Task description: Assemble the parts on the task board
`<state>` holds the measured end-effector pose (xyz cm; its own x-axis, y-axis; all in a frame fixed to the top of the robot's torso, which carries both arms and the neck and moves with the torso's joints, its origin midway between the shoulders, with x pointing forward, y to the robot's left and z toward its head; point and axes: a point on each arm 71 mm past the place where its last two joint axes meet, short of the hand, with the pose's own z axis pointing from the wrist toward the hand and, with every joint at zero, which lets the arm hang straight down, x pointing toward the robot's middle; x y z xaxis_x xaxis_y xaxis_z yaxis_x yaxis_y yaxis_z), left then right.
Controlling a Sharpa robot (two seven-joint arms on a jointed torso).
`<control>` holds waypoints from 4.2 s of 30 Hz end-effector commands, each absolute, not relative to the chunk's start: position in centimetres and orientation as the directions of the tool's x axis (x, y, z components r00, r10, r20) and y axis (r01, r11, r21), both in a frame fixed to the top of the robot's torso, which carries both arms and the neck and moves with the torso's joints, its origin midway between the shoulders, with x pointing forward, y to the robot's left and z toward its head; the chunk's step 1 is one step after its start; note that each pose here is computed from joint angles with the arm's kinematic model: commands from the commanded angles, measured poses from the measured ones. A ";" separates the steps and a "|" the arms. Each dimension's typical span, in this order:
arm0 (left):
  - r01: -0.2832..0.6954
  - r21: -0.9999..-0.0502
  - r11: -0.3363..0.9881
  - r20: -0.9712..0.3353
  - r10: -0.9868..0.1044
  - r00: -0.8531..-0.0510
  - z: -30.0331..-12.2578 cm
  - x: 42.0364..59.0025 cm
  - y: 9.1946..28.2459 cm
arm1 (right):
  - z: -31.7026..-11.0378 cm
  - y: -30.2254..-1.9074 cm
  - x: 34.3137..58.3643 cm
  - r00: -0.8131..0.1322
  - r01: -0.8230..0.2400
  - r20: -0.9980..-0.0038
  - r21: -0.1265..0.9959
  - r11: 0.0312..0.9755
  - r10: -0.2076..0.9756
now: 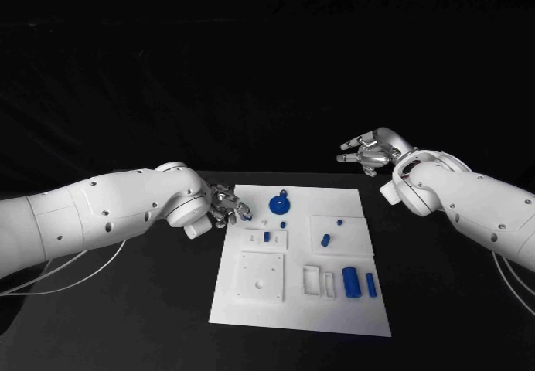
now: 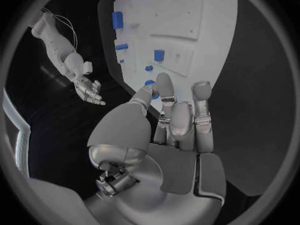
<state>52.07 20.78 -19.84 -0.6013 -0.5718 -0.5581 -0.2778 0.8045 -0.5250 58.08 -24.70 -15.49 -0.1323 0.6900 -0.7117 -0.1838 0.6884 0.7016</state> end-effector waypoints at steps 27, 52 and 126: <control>-0.248 -0.515 0.821 -0.612 -0.554 -0.564 -22.7 48.7 19.0 | -16.0 -24.8 58.0 -0.158 -0.175 -0.718 0.696 0.696 0.678; -0.174 -0.435 0.883 -0.676 -0.448 -0.585 -23.8 48.6 18.4 | -16.3 -24.7 58.0 -0.164 -0.173 -0.716 0.698 0.695 0.678; -0.059 -0.283 0.957 -0.745 -0.259 -0.615 -24.5 48.8 17.4 | -16.8 -24.5 57.8 -0.179 -0.170 -0.714 0.700 0.694 0.677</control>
<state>49.10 17.23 -23.77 -0.5907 -0.3092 -0.7453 -0.0711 0.9400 -0.3337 57.86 -24.70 -16.74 -0.1655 0.6845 -0.7100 -0.1619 0.6913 0.7042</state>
